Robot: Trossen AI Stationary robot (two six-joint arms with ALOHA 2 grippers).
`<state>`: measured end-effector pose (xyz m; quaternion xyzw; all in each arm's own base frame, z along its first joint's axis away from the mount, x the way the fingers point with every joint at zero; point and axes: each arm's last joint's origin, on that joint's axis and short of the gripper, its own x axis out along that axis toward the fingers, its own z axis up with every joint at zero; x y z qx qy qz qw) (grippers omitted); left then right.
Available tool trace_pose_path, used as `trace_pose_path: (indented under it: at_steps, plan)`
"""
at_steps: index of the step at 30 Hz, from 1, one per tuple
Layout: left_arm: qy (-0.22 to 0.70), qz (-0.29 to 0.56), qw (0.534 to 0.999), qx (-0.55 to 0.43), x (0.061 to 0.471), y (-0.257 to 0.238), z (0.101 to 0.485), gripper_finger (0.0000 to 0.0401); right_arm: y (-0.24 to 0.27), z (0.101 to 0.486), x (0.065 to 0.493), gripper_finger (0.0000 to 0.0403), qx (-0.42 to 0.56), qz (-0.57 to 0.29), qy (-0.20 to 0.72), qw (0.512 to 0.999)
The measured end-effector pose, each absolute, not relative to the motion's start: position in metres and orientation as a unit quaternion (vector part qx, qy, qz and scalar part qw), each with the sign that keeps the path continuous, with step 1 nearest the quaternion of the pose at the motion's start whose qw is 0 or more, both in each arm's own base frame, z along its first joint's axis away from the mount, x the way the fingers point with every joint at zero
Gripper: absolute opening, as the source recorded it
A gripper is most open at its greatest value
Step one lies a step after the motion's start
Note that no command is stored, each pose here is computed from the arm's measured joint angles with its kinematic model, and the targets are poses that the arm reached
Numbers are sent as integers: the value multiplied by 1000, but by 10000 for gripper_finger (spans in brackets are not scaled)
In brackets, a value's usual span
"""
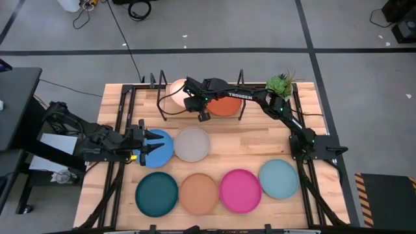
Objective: Place and stack plates onto a shelf
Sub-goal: Put the white plate on the shelf, then stack the pink plate on top of the orange plate on the shelf
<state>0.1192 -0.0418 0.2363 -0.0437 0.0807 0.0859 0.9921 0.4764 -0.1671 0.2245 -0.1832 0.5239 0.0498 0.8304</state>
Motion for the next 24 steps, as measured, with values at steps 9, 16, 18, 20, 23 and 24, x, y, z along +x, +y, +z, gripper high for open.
trace_pose_path:
  at_steps: [9, 16, 18, 20, 23, 24]
  plan:
    - [90, 87, 991, -38, 119, -42, 234, 142, -162, 225, 479, 62, -187, 56, 518, 833]
    - [94, 87, 991, -36, 119, -42, 234, 142, -153, 232, 480, 89, -200, 52, 515, 832]
    - [101, 89, 990, -37, 118, -41, 232, 142, -148, 238, 479, 92, -200, 58, 508, 836]
    - [113, 90, 989, -37, 118, -41, 229, 142, -141, 243, 480, 92, -197, 76, 498, 841]
    - [133, 94, 986, -37, 116, -40, 225, 142, -123, 246, 481, 91, -191, 112, 491, 842]
    - [138, 95, 985, -35, 116, -40, 224, 142, -116, 247, 481, 90, -189, 122, 495, 839]
